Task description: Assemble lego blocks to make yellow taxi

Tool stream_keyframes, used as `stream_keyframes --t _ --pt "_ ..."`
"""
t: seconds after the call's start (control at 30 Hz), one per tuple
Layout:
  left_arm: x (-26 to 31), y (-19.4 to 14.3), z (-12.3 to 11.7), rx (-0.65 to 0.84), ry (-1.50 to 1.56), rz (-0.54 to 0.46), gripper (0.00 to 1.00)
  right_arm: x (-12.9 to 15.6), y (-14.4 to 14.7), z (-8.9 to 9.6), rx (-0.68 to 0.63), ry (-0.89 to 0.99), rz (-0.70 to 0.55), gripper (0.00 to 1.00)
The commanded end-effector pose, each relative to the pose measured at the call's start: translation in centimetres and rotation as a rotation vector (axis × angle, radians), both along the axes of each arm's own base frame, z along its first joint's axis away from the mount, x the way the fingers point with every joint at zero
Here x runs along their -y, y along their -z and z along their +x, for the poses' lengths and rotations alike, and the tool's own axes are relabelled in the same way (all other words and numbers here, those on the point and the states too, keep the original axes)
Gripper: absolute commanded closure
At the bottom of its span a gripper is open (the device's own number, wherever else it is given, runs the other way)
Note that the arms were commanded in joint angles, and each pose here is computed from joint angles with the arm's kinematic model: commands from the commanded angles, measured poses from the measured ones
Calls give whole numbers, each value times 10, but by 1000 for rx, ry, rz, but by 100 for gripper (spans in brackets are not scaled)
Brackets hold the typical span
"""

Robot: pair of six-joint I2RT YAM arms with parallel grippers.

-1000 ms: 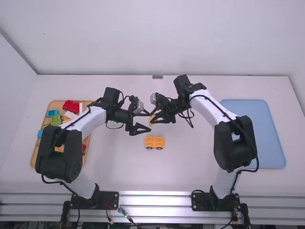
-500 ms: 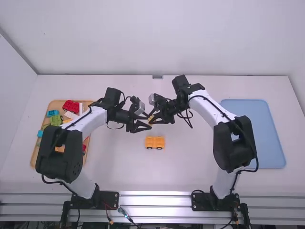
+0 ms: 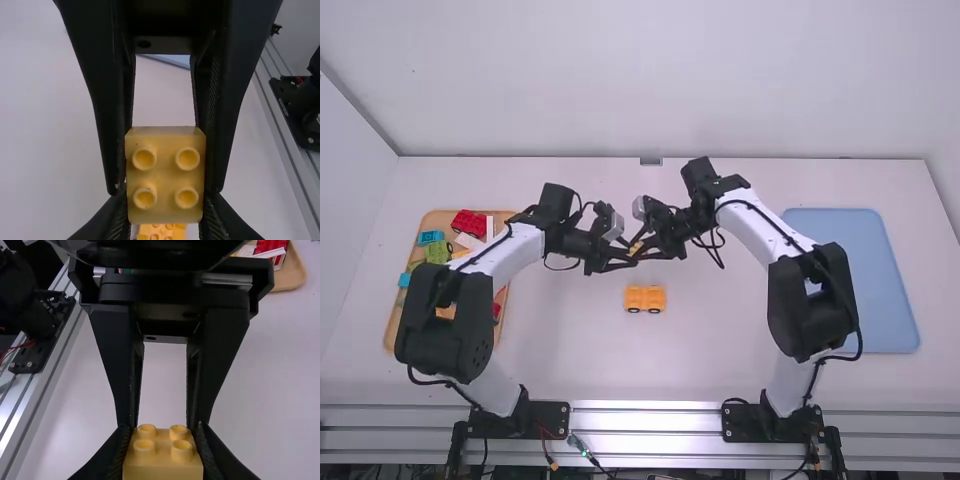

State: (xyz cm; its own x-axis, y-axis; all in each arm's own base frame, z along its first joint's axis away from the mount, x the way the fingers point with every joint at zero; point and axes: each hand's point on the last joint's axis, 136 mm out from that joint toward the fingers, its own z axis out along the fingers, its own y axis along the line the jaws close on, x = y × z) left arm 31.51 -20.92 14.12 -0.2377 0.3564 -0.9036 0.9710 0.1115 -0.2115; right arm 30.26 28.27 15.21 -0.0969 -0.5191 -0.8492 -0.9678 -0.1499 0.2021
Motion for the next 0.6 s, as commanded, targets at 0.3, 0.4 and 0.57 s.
stream_keyframes --t 0.3,0.4,0.57 --pt "-17 32 12 18 -82 213 79 3 -10 26 -2 107 -17 1" --pt "-34 51 14 17 -127 357 79 14 -6 39 -37 193 -76 1" --pt "-72 85 -20 39 18 644 88 40 1 57 -93 323 -157 1"
